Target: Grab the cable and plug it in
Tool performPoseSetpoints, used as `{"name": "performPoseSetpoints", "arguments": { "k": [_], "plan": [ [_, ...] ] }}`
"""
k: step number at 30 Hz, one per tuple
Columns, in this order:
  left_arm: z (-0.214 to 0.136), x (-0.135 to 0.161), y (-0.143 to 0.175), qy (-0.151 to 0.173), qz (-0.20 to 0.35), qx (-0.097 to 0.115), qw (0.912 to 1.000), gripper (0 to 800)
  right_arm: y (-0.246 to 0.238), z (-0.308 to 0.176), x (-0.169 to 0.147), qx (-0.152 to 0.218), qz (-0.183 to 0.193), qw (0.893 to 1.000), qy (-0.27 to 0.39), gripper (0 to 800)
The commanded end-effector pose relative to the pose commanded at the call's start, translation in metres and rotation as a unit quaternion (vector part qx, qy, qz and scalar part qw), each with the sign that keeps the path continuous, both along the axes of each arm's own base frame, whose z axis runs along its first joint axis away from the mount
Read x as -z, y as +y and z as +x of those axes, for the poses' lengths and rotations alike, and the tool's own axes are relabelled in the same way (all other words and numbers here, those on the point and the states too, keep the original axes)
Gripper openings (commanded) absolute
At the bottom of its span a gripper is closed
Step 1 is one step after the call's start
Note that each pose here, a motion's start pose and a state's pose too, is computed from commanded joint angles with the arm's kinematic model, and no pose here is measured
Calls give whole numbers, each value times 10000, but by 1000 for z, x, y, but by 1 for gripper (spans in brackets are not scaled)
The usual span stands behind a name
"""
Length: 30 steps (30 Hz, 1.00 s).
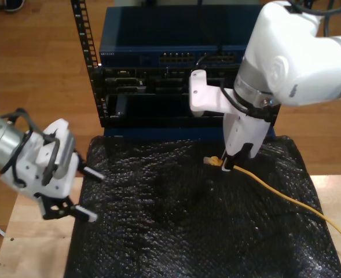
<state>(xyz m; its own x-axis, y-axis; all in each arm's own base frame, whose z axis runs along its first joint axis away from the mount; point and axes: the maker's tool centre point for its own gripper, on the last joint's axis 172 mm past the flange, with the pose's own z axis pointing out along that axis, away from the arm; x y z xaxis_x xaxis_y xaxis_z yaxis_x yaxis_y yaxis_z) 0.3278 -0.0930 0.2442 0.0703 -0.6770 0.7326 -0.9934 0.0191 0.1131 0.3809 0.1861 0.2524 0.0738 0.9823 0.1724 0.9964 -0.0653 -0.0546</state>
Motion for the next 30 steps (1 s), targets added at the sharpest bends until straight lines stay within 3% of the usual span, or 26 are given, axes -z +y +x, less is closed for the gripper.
{"name": "performPoseSetpoints", "arguments": {
  "k": [5,15,30],
  "plan": [
    [8,-23,-36,-121,-358,121,9992,800,6,-9,-8,-5,176,9998,11,4],
    [10,-48,-92,36,-740,220,9970,800,14,-21,-30,102,545,9984,62,4],
    [21,-68,-109,11,-1227,37,9924,800,28,-25,-53,237,1009,9946,44,6]
  ]
}}
